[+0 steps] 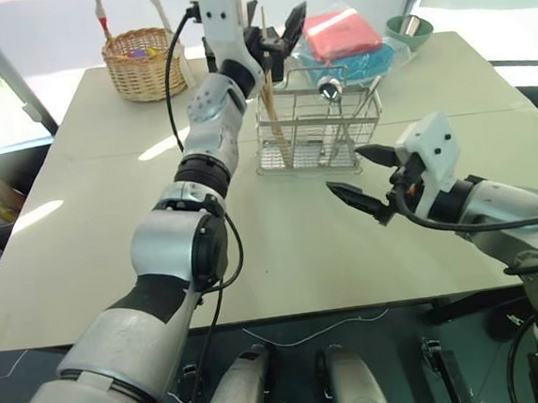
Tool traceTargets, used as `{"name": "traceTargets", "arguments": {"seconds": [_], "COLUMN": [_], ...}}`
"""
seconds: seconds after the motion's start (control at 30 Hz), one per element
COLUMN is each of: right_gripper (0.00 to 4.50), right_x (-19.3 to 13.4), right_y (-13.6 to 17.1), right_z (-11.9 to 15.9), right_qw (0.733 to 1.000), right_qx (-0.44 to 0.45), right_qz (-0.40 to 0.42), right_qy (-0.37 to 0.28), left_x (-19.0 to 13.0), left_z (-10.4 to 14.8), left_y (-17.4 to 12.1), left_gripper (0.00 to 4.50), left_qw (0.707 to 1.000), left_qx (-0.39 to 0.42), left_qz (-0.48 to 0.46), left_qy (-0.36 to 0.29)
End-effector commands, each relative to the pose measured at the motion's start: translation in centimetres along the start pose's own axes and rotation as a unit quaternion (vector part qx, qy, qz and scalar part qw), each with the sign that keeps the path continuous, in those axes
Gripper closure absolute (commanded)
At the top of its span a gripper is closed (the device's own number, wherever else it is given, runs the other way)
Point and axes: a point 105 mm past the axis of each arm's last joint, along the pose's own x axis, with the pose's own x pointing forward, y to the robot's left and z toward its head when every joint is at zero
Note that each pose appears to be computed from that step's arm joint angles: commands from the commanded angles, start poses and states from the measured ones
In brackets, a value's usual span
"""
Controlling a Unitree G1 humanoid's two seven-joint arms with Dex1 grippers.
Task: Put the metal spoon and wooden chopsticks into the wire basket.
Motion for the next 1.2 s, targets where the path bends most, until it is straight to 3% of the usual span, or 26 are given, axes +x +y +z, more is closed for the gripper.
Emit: {"name": "traceTargets", "arguments": {"seconds": [0.03,0.2,0.43,0.67,0.83,1.0,1.2], "right_gripper": [0.51,0.51,0.51,0.51,0.51,0.51,0.51], "right_x": [-0.2,-0.2,-0.6,-1.6,-2.0,-2.1,-1.9], "right_y": [-0.1,-0.1,-1.0,-2.5,-3.3,-3.8,-3.8], "right_z": [0.9,0.9,1.1,0.3,0.0,-0.1,-0.2], "right_qw": [1.0,1.0,1.0,0.999,0.999,0.999,0.999], "right_qx": [-0.015,-0.014,-0.024,-0.027,-0.03,-0.032,-0.033], "right_qz": [-0.004,-0.003,-0.012,-0.032,-0.039,-0.042,-0.039], "right_qy": [-0.019,-0.019,-0.014,0.0,0.005,0.005,0.005], "left_x": [0.5,0.7,-2.5,-9.9,-14.5,-18.0,-18.3], "left_z": [2.7,3.3,4.3,5.0,4.9,4.2,4.0], "left_y": [-0.3,-0.4,2.4,4.5,4.2,2.8,2.7], "left_gripper": [0.08,0.08,0.08,0.08,0.08,0.08,0.08], "left_qw": [0.999,0.998,0.984,0.944,0.92,0.891,0.892], "left_qx": [0.019,0.035,0.099,0.128,0.129,0.145,0.154], "left_qz": [-0.014,-0.026,-0.129,-0.208,-0.237,-0.276,-0.27], "left_qy": [-0.045,-0.041,0.07,0.223,0.285,0.329,0.329]}}
